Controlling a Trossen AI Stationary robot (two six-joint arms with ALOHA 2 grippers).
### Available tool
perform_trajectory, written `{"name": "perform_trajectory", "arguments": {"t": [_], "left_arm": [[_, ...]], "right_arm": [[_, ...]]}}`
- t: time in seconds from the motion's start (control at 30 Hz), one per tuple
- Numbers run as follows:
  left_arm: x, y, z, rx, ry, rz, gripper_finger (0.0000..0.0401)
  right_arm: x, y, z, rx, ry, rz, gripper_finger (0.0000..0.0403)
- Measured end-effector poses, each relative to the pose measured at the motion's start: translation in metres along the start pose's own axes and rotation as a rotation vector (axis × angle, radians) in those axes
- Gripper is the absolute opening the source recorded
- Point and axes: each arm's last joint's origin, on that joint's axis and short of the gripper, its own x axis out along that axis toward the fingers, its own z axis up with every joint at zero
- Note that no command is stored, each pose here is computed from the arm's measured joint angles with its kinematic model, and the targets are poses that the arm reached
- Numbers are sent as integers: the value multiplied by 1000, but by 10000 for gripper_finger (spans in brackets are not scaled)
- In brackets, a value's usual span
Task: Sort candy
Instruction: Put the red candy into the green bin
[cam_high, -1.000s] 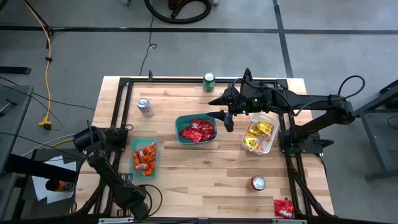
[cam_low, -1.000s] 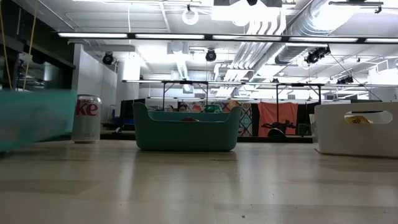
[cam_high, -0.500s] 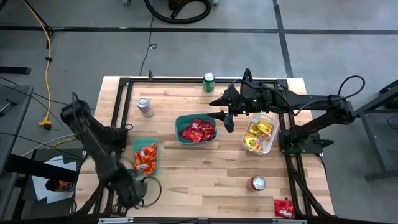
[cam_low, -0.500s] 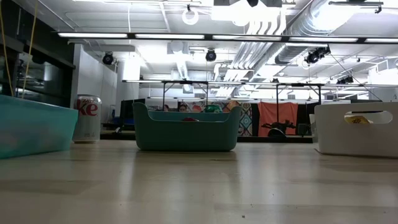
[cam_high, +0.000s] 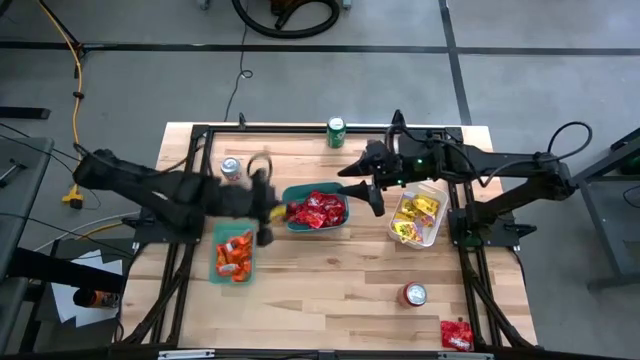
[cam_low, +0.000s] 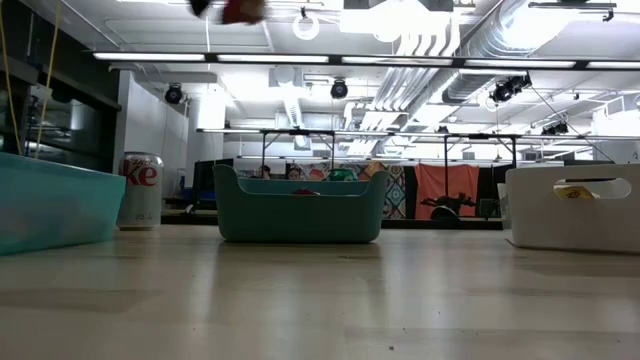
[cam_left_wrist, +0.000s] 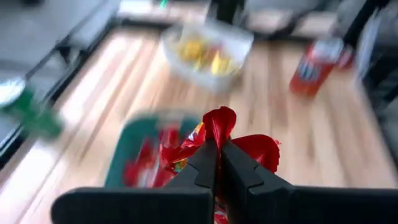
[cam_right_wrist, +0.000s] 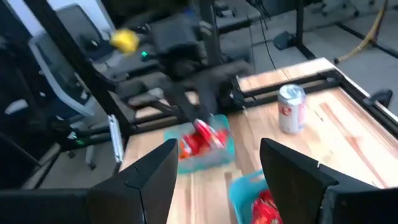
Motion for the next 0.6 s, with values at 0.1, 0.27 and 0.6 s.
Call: {"name": "perform_trajectory", "arguments": {"t": [0.1, 0.27, 0.6], "left_arm": [[22, 18, -3, -42, -142, -126, 0], [46, 42, -23, -157, -273, -187, 0], [56, 60, -42, -225, -359, -119, 1]], "right_arm": [[-5, 6, 2, -6, -22, 19, 224], [-15, 15, 4, -14, -44, 32, 224], [-24, 20, 5, -11, -72, -9, 224]]}}
